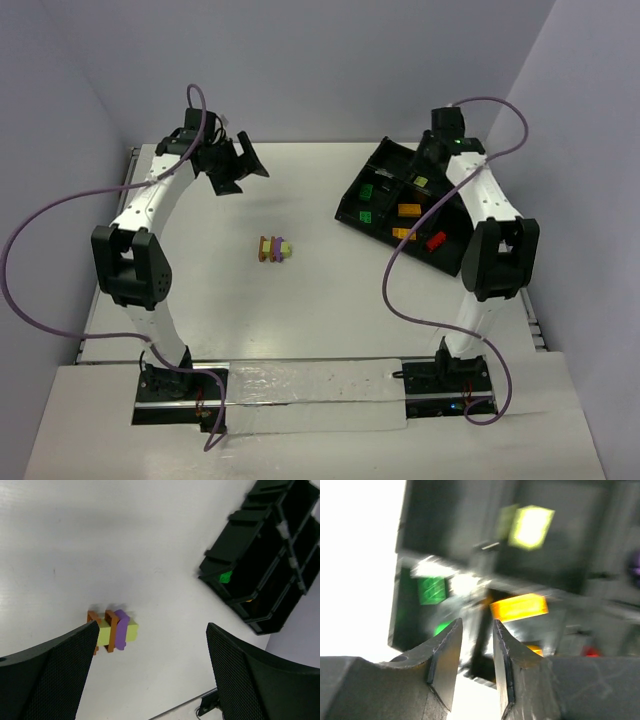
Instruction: Sort the legos into containers by color
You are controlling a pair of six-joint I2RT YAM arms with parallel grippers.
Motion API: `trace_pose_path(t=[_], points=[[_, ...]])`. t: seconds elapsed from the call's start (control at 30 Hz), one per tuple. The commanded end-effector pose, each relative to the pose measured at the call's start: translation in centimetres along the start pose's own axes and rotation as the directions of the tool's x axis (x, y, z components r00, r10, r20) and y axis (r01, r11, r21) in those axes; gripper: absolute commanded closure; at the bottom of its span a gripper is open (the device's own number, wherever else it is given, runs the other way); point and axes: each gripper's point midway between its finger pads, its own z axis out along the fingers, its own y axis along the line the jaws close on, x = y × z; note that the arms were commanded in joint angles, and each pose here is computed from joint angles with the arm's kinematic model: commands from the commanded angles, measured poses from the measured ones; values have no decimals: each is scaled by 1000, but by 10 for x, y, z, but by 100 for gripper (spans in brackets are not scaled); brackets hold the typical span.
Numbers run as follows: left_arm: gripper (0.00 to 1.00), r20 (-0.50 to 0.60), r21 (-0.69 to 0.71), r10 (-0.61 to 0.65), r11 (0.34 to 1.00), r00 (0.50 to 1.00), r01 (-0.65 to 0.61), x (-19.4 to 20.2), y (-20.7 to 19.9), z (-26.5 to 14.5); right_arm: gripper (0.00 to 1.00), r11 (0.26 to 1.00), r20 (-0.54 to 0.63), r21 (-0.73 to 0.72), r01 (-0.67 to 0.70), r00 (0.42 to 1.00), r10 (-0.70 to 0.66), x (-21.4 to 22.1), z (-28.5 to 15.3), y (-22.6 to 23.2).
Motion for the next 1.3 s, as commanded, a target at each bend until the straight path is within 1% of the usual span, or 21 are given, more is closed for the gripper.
trace_pose_path(t=[0.0,0.07,0.13,0.2,0.3,0.4,0.5,0.6,0.7,0.73,0.77,0.8,1.27], points=[[5,-45,-109,68,991,997,-73,22,19,13,59,962,40,-237,135,991,-129,1,-45,80],[6,-61,-124,89,988,994,-96,31,20,15,56,943,23,-281,179,983,-180,15,-50,100],[7,-100,-149,112,981,989,-127,51,24,21,52,929,3,-301,214,975,-224,33,-53,119],[7,-121,-156,116,979,986,-134,60,26,24,52,945,-11,-263,194,979,-204,35,-47,115],[7,-138,-160,125,976,983,-146,69,27,32,51,991,-6,-63,120,993,-121,15,-28,79],[7,-138,-158,145,973,980,-166,68,23,35,51,995,-10,85,47,999,-46,-3,-11,43],[7,-131,-154,167,970,977,-187,65,20,36,50,986,0,164,-10,1000,10,-23,1,7],[6,-122,-154,179,968,976,-197,62,19,34,48,979,12,205,-15,1000,13,-35,7,-10],[4,-118,-155,181,968,976,-198,62,19,33,47,966,-10,256,-33,999,36,-34,22,-29],[2,-120,-155,181,968,976,-199,62,19,33,46,964,-9,262,-44,999,48,-36,22,-33],[1,-124,-157,182,967,975,-201,64,20,33,46,958,-10,281,-66,997,72,-39,27,-48],[1,-128,-159,183,966,975,-202,66,21,33,46,957,-11,281,-71,997,77,-38,29,-50],[1,-119,-173,192,962,974,-211,66,23,30,46,954,-29,293,-59,997,71,-28,39,-61]])
